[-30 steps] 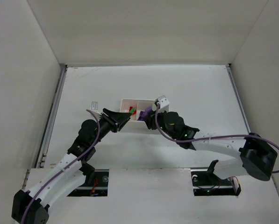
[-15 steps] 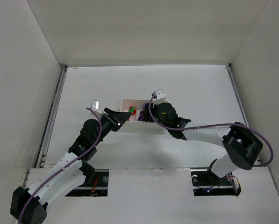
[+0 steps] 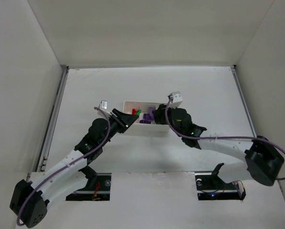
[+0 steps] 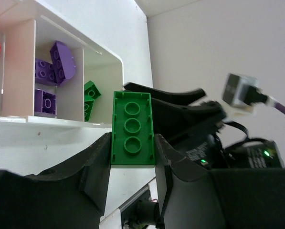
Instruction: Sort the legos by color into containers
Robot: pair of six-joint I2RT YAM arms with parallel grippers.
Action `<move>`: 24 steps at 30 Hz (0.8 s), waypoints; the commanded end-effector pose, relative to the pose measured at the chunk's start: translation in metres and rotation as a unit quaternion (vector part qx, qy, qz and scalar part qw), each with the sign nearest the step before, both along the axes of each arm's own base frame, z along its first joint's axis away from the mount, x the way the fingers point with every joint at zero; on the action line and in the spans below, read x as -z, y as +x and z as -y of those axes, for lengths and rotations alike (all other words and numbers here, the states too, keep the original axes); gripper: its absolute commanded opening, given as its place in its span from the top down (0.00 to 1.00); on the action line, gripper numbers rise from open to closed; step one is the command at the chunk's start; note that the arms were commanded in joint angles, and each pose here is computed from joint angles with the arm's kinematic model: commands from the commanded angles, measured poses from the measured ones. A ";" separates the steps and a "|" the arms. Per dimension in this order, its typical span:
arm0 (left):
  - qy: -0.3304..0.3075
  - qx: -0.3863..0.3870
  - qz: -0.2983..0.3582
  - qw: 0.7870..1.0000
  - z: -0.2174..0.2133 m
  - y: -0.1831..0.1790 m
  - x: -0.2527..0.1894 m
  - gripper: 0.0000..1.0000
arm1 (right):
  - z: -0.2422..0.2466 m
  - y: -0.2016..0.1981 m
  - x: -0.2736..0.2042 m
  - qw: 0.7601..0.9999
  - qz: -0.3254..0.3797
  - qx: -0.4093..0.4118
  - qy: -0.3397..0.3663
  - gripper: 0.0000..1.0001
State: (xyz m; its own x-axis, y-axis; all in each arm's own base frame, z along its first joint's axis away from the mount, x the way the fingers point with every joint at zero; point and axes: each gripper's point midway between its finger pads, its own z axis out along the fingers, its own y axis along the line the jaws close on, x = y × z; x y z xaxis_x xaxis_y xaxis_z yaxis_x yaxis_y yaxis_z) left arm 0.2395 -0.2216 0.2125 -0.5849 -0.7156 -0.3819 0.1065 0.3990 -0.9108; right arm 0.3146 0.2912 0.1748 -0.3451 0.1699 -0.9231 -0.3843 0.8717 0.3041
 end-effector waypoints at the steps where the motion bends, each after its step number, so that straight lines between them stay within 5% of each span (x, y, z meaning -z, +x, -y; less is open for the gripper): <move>1: 0.015 0.005 0.047 0.999 0.016 0.009 -0.031 0.79 | 0.049 0.005 -0.041 0.990 0.052 0.103 0.077 0.55; 4: 0.056 0.021 0.056 0.997 0.039 0.015 -0.029 0.79 | 0.099 0.009 -0.037 0.976 0.054 0.184 0.098 0.76; 8: 0.120 0.043 0.072 0.989 0.078 0.022 -0.024 0.79 | 0.146 0.015 -0.021 0.959 0.038 0.256 0.119 0.83; 17: 0.217 0.052 0.086 0.971 0.131 0.059 -0.001 0.79 | 0.160 0.015 -0.012 0.948 0.027 0.274 0.158 0.53; 24: 0.256 0.062 0.060 0.963 0.154 0.076 0.027 0.70 | 0.166 0.012 -0.019 0.944 0.038 0.277 0.174 0.50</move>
State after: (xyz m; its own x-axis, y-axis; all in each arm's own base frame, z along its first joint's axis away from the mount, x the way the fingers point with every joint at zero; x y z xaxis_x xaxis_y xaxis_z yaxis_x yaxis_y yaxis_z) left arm 0.3052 -0.3666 0.1656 -0.6212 -0.3447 -0.7038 0.2467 0.7664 -0.5931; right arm 0.3254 0.1311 0.1783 -0.1125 0.5561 -0.8234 0.0785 0.8311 0.5506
